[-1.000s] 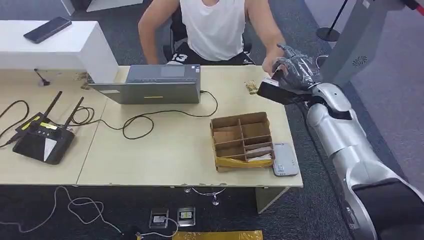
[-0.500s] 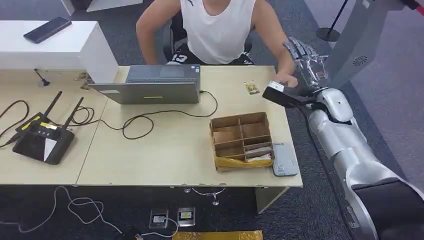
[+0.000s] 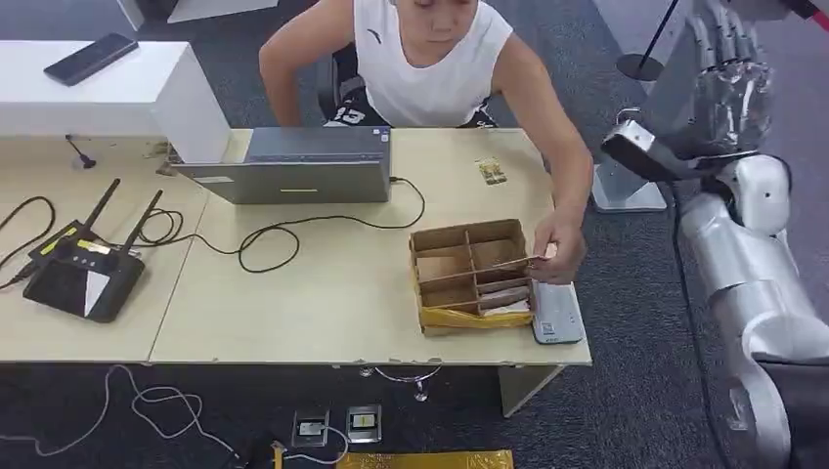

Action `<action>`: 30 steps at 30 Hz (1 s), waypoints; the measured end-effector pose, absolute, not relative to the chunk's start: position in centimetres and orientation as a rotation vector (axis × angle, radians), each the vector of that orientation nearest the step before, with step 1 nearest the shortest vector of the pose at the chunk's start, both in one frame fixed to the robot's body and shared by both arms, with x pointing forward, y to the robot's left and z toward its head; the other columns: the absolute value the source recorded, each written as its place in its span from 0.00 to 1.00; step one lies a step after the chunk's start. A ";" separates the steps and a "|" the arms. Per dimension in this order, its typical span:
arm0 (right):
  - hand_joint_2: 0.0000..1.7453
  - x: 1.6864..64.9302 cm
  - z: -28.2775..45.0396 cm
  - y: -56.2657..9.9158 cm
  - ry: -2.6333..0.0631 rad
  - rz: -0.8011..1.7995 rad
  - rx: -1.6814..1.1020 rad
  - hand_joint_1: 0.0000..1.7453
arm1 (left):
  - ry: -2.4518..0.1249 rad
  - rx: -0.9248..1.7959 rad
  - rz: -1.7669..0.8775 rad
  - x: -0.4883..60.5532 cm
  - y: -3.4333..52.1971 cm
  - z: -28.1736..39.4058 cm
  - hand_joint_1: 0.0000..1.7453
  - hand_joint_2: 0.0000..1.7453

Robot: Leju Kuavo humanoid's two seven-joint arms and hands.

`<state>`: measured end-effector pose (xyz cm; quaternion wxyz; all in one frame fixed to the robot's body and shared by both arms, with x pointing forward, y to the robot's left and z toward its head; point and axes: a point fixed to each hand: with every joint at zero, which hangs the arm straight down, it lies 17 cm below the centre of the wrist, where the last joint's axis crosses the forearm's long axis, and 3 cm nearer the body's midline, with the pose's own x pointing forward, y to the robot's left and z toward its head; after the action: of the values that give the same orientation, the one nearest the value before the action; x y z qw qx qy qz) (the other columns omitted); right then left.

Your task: Pass the card to the sensor for recognition and then transmit it.

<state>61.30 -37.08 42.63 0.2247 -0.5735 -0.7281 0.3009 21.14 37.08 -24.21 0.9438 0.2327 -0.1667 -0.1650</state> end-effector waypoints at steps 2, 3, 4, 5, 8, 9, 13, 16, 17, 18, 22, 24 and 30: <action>1.00 60.7 43.7 -39.6 -1.987 0.781 -1.635 0.00 | -0.339 0.482 -0.321 21.1 37.3 -24.2 0.00 0.00; 1.00 60.3 44.3 -40.9 -1.975 0.756 -1.665 0.00 | -0.337 0.486 -0.313 20.9 37.4 -24.2 0.00 0.00; 1.00 59.9 44.8 -42.6 -1.954 0.720 -1.697 0.00 | -0.333 0.492 -0.302 20.7 37.5 -24.2 0.00 0.00; 1.00 59.5 45.2 -44.5 -1.921 0.681 -1.726 0.00 | -0.328 0.496 -0.292 20.4 37.6 -24.3 0.00 0.00; 1.00 57.3 45.0 -52.1 -1.792 0.523 -1.801 0.00 | -0.332 0.485 -0.265 19.0 37.4 -24.8 0.00 0.00; 1.00 56.5 44.5 -54.1 -1.757 0.492 -1.815 0.00 | -0.338 0.480 -0.264 18.5 37.3 -24.9 0.00 0.00; 1.00 53.4 41.8 -60.9 -1.605 0.386 -1.856 0.00 | -0.341 0.474 -0.244 16.7 37.4 -25.4 0.00 0.00; 1.00 49.7 38.4 -66.7 -1.449 0.301 -1.883 0.00 | -0.332 0.479 -0.219 15.9 37.5 -25.5 0.00 0.00; 1.00 48.3 37.1 -68.5 -1.396 0.283 -1.890 0.00 | -0.327 0.481 -0.212 15.7 37.6 -25.6 0.00 0.00; 1.00 46.8 35.5 -70.1 -1.341 0.263 -1.892 0.00 | -0.324 0.484 -0.206 15.5 37.7 -25.6 0.00 0.00; 1.00 40.2 28.5 -75.9 -1.098 0.182 -1.879 0.00 | -0.318 0.485 -0.187 15.3 37.8 -25.6 0.00 0.00; 1.00 37.0 25.5 -77.9 -0.992 0.148 -1.867 0.00 | -0.316 0.484 -0.177 15.2 37.8 -25.7 0.00 0.00; 1.00 27.9 17.1 -81.3 -0.730 0.032 -1.800 0.00 | -0.315 0.492 -0.158 15.2 37.9 -25.6 0.00 0.00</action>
<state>27.87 -81.27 17.05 0.5640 -0.7651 -0.3104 0.0136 15.21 37.91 -25.60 0.9547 0.2420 -0.1549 -0.0779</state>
